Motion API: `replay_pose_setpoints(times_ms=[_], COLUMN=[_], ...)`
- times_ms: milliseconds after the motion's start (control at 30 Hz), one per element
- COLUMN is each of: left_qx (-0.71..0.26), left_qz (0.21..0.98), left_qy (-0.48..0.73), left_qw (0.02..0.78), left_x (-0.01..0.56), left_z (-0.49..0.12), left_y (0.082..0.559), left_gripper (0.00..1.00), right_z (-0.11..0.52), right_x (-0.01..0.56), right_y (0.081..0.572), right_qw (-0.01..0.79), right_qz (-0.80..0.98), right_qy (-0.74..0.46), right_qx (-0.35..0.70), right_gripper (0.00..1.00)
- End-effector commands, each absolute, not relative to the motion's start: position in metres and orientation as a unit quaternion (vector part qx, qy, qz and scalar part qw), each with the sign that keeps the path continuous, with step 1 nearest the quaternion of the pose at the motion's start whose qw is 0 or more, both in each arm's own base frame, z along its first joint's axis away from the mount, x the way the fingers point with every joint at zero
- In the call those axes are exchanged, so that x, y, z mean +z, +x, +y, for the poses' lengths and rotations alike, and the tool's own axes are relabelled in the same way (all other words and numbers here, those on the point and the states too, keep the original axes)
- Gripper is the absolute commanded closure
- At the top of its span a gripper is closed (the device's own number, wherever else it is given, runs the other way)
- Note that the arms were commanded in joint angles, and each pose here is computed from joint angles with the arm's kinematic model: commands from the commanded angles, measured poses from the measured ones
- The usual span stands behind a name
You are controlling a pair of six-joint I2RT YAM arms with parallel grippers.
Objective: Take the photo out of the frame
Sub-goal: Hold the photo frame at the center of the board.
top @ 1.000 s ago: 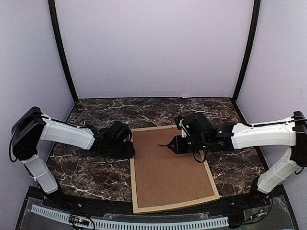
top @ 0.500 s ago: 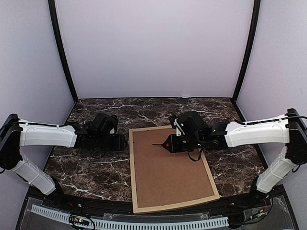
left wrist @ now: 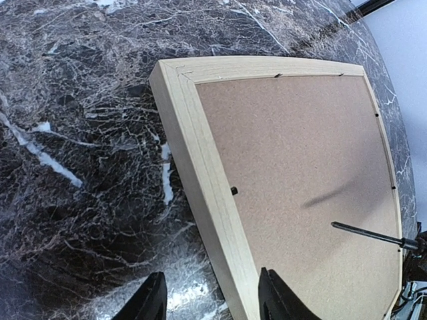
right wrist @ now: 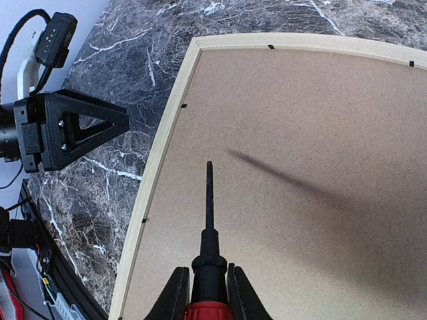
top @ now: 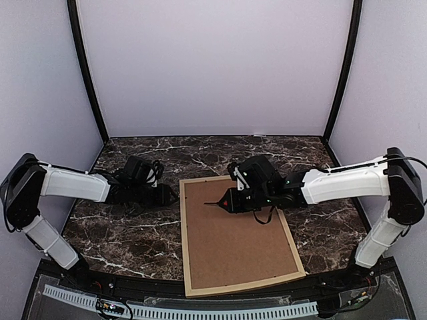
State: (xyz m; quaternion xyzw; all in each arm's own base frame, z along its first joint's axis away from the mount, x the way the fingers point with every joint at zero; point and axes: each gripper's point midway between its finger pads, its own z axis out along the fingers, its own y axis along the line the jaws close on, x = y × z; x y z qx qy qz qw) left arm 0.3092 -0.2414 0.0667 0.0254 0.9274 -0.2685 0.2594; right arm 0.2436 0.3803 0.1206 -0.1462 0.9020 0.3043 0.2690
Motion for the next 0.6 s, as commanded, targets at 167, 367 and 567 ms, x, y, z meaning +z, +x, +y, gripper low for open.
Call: replay_pose_setpoints(times_ms=[167, 367, 567], left_qx=[-0.31, -0.308, -0.307], left_qz=[0.918, 0.92, 0.92], left_qy=[0.036, 0.03, 0.022], left_qw=[0.244, 0.241, 0.241], left_x=[0.057, 0.05, 0.048], left_z=[-0.257, -0.257, -0.259], left_y=[0.321, 0.325, 0.332], left_gripper=[0.63, 0.67, 0.68], right_z=[0.413, 0.423, 0.433], right_x=[0.135, 0.128, 0.126], right_y=[0.253, 0.261, 0.272], right_qw=[0.273, 0.275, 0.283], right_qz=[0.88, 0.881, 0.88], right_qy=[-0.166, -0.165, -0.162], right_qx=[0.352, 0.349, 0.346], right_gripper=[1.0, 1.0, 1.0])
